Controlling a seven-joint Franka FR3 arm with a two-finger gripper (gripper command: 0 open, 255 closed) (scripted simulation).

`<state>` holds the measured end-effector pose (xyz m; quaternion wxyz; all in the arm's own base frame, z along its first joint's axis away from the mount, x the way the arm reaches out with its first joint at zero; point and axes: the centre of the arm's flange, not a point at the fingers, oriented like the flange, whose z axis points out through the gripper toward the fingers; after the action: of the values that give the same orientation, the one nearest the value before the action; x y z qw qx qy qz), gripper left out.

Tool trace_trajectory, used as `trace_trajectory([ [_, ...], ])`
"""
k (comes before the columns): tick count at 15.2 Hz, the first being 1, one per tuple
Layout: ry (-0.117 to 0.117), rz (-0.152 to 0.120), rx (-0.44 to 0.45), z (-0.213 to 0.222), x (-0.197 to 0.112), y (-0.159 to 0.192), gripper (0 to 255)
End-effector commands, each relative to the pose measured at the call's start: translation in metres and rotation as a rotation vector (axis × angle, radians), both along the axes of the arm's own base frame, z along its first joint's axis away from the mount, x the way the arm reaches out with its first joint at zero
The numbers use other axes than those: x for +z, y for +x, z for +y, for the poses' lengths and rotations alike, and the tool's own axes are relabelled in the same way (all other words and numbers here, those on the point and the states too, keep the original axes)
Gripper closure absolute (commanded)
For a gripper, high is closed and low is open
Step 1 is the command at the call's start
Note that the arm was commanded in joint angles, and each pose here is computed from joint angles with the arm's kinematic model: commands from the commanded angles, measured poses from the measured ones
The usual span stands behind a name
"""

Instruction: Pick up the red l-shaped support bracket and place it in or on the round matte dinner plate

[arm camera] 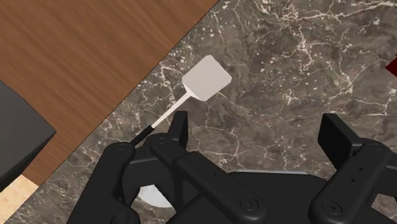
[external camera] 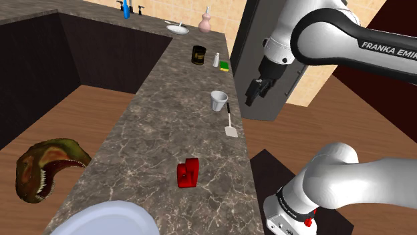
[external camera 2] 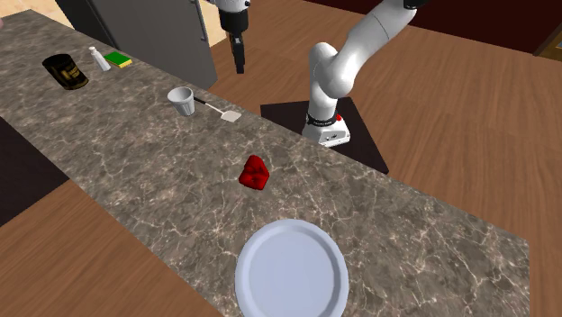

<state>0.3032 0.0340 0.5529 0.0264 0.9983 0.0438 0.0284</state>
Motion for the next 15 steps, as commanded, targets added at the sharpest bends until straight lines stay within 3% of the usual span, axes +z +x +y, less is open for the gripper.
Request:
trace_trajectory([
  [1,0.002,0.000,0.018,0.026,-0.013,0.002,0],
  [15,0.013,0.007,0.141,0.185,-0.100,-0.008,0],
])
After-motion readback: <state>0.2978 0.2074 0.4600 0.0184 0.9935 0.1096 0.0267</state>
